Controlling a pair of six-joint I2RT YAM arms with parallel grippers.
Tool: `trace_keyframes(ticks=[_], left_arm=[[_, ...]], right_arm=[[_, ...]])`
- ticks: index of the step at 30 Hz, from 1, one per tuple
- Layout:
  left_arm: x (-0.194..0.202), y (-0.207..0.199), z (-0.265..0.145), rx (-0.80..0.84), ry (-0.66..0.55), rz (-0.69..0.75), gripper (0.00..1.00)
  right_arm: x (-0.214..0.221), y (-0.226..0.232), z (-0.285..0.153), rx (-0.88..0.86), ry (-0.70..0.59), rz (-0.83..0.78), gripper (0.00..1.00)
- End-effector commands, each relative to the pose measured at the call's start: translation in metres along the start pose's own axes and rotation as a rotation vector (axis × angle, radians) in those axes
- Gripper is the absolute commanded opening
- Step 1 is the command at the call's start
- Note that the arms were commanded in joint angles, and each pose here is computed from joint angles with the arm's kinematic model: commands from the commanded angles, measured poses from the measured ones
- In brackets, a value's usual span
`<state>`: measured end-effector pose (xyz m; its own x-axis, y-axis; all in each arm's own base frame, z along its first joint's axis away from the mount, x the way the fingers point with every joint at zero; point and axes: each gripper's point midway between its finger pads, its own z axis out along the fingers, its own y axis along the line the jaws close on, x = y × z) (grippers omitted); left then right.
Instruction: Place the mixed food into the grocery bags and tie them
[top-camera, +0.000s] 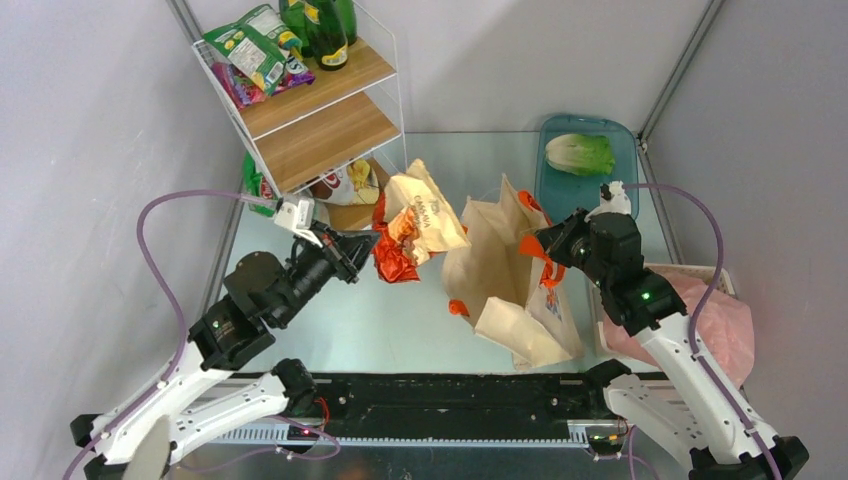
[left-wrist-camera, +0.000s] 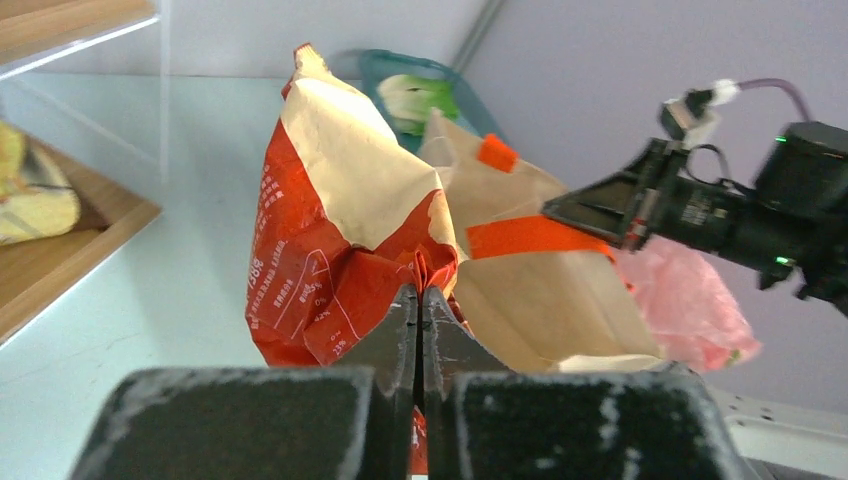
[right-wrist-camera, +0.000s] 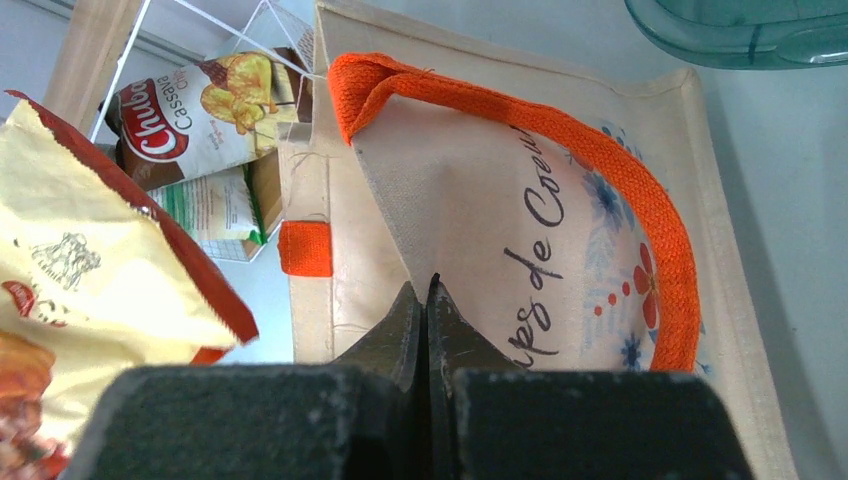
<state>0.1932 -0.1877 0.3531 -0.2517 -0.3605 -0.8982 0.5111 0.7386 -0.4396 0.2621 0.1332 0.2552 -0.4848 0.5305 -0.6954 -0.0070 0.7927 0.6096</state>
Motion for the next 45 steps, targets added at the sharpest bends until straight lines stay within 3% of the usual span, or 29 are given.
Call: trace_keyframes(ticks=[1,7,15,23,28,32,40,45], left_arm=[[-0.029,-0.054,0.001,0.196,-0.015,-0.066,0.0],[-0.019,-0.086,0.021,0.273,0.041,-0.06,0.0],[0.041,-0.099,0.077,0.247,0.157,-0.049,0.0],[0.106,-0.157,0.134,0.303,0.315,0.014,0.0],[0.127,-0.193,0.142,0.374,0.356,0.039,0.0],[0.16,-0.209,0.141,0.436,0.457,0.013,0.0],[0.245,-0.188,0.12,0.394,0.65,0.1,0.01],[0.252,-0.178,0.121,0.347,0.686,0.155,0.21]], right_arm=[[-0.003,0.008,0.002,-0.033,-0.012,0.025,0.0],[-0.007,0.007,-0.004,-0.032,-0.031,0.02,0.0],[-0.021,-0.013,-0.022,0.031,-0.16,0.101,0.0],[-0.013,-0.021,-0.021,0.052,-0.147,0.139,0.0],[-0.01,-0.021,-0.021,0.041,-0.143,0.135,0.0],[-0.013,-0.027,-0.027,0.057,-0.165,0.125,0.0],[-0.027,-0.037,-0.045,0.079,-0.245,0.101,0.0],[-0.035,-0.038,-0.055,0.075,-0.286,0.098,0.0]])
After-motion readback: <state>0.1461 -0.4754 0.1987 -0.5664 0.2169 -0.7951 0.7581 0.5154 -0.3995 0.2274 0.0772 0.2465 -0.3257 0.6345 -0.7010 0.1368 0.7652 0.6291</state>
